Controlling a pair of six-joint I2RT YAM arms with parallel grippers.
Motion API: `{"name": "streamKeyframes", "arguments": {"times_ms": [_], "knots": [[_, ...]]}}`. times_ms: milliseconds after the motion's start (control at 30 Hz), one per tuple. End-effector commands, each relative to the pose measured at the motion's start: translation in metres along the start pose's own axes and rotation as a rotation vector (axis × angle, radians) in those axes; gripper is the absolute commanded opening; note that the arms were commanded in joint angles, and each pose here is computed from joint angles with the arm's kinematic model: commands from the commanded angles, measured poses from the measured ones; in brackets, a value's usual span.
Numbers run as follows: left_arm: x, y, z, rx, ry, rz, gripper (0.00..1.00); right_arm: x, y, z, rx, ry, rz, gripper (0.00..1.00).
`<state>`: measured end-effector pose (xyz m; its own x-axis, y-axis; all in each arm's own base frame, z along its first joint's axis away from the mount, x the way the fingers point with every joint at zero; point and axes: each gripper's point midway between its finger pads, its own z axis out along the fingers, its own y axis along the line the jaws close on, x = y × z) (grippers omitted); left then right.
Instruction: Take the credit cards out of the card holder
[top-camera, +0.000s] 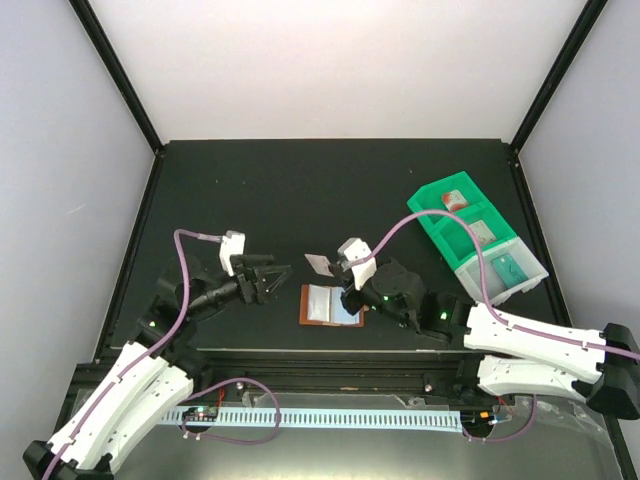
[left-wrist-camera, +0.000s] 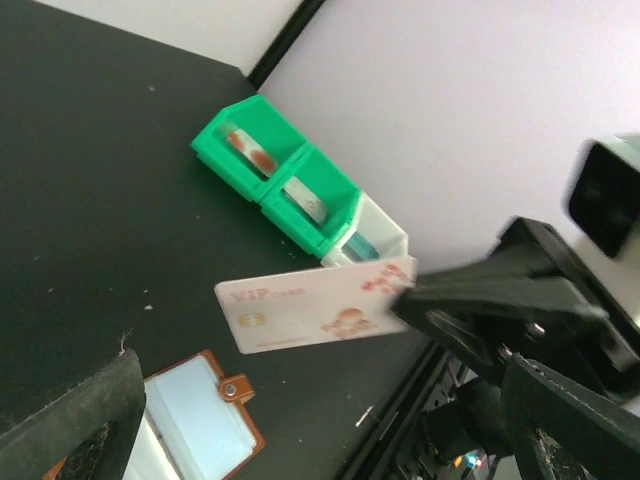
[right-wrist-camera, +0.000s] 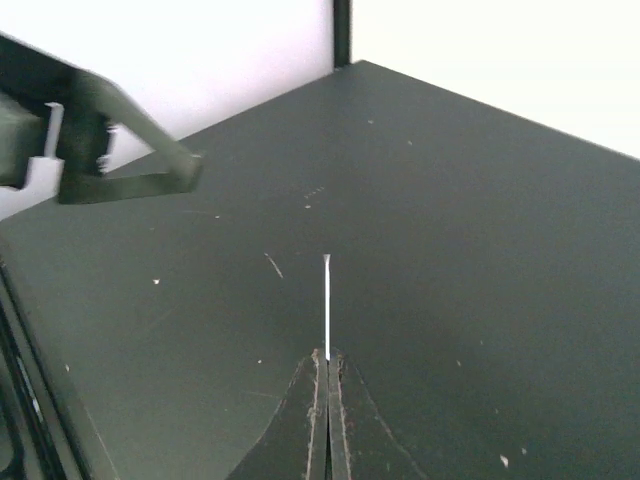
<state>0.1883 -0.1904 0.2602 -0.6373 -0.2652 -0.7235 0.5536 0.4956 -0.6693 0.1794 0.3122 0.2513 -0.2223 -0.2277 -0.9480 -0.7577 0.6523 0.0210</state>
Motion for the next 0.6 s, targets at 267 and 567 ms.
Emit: {"name": "streamKeyframes", "arguments": {"times_ms": [267,567], "knots": [[0.002,-0.007,0.013,0.076,0.049,0.144,0.99,-0.001,-0.056,0.002,0.003,0.011,0.557,0.01],[0.02,0.03,0.033,-0.053,0.19,0.125,0.99,0.016,-0.135,-0.024,0.253,-0.058,0.68,0.01]]}}
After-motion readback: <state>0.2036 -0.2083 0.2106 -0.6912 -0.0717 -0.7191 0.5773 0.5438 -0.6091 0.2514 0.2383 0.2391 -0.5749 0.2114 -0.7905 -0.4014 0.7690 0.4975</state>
